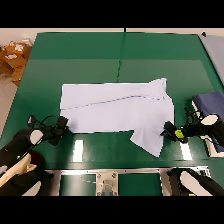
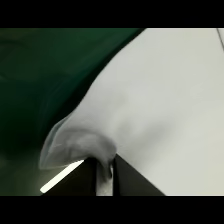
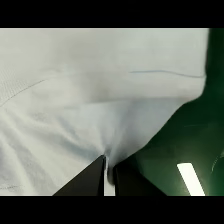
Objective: Fold the shirts.
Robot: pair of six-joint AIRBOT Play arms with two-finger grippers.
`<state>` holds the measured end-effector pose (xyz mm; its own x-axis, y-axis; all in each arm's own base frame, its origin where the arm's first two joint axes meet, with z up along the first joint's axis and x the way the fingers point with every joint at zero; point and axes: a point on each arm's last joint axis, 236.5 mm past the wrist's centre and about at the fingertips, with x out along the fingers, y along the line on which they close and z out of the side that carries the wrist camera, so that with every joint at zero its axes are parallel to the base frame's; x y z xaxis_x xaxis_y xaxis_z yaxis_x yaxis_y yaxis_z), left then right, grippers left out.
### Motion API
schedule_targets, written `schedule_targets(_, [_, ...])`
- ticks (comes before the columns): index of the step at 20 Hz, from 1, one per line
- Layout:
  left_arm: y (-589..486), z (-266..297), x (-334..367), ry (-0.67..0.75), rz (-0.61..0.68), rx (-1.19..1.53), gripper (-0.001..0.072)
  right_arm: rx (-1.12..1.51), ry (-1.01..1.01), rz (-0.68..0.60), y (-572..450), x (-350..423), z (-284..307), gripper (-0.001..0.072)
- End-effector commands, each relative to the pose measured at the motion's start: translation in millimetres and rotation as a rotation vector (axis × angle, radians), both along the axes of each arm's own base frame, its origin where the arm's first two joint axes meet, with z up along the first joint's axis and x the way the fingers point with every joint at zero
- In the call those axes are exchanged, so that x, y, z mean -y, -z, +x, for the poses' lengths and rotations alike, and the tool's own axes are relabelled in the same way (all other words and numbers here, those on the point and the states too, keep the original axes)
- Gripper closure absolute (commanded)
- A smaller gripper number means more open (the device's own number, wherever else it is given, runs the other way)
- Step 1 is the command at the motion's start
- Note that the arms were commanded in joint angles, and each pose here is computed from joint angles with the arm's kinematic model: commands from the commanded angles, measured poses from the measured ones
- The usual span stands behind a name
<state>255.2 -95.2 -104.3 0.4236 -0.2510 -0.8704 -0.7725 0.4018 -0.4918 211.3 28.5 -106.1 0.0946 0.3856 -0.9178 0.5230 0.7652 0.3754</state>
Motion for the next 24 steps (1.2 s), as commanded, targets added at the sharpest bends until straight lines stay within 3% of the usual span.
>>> schedule_targets(1, [-6,8,1,0.011,0.003,0.041,0.0686,-0.001,0.000,0.001,0,0,0,0.0614])
schedule_targets(5, [-6,8,1,0.072,0.034,0.057,0.0686,0.007,0.008,-0.007,2,2,2,0.0616])
schedule_targets(6, [-6,8,1,0.084,0.040,0.059,0.0687,0.013,0.011,-0.012,3,3,4,0.0631])
schedule_targets(7, [-5,6,1,0.086,0.040,0.050,0.0687,0.016,0.006,-0.014,3,3,4,0.0694])
schedule_targets(9, [-4,-5,2,0.106,0.040,0.002,0.0686,0.007,-0.037,-0.032,4,7,-1,0.0694])
schedule_targets(13, [-15,-30,-36,0.275,0.279,-0.159,0.0686,-0.032,-0.017,-0.138,-8,32,-15,0.0694])
schedule_targets(16, [-44,-4,-53,0.342,0.399,-0.087,0.0686,-0.011,0.010,-0.218,-24,46,-23,0.0694])
schedule_targets(24, [-80,56,-31,0.458,0.424,0.127,0.0686,0.308,0.036,-0.124,-101,32,68,0.0693])
